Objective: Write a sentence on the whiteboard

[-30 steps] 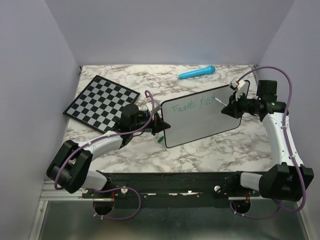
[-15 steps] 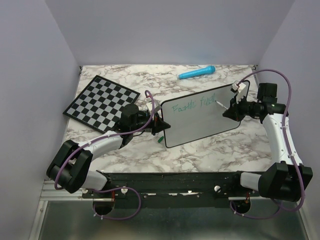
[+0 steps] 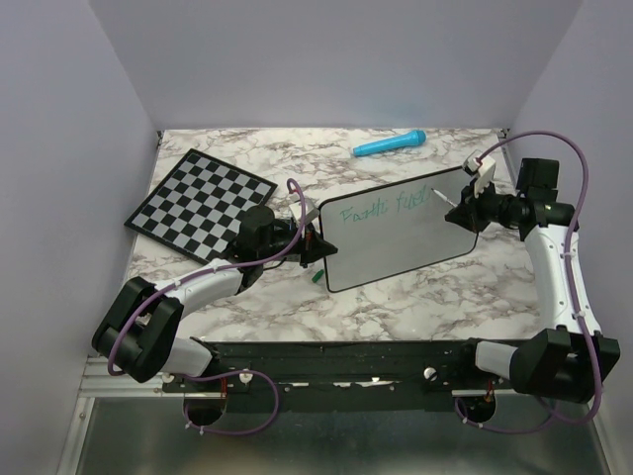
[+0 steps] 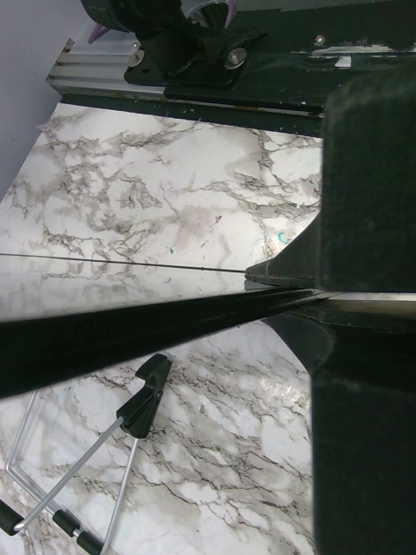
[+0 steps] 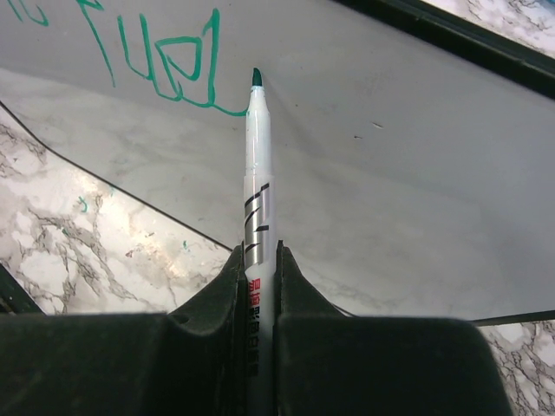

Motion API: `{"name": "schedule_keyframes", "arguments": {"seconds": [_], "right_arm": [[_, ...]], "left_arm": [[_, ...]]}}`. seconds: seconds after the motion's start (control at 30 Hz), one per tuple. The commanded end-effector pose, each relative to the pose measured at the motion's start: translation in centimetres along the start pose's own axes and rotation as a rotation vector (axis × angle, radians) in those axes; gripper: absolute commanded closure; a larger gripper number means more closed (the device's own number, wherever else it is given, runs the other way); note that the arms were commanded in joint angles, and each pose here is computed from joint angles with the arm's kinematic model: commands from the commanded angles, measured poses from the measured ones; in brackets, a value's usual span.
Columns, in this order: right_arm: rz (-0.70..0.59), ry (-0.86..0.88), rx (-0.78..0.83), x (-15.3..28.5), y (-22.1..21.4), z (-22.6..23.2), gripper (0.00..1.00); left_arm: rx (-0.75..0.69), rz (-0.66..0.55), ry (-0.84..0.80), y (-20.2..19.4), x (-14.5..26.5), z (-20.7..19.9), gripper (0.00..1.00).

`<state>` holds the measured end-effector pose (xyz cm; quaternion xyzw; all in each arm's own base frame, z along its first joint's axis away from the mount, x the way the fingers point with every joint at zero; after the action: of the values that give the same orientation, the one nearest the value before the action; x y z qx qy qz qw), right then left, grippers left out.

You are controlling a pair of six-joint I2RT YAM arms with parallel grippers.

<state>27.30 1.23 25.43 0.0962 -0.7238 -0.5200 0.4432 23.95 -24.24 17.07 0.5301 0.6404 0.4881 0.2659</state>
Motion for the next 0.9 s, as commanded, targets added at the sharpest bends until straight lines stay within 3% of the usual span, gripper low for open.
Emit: {"name": "schedule_keyframes", "arguments": {"seconds": [0.0,0.87], "right_arm": [[-0.034,-0.005,0.003,0.0,1.0,-0.7,0.99],[0.046,0.066,-0.023,-0.9,-1.7,0.3,1.0]], "left_arm": [[0.029,0.171,0.073,-4.7,0.7,1.6,1.0],[0.031,0.173,0.072,-4.6,0.5,1.7,1.0]]}}
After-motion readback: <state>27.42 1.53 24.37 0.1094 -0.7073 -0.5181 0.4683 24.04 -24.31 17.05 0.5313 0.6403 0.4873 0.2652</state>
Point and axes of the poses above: each gripper's point midway between its finger pads, its own x axis back along the fingers, its own z axis along the line the jaws close on, y = z × x, the point moved 6 cm from there along x, back along the fingers, and after that the axes turned 5 degrees about x, right-handed, at the moved point
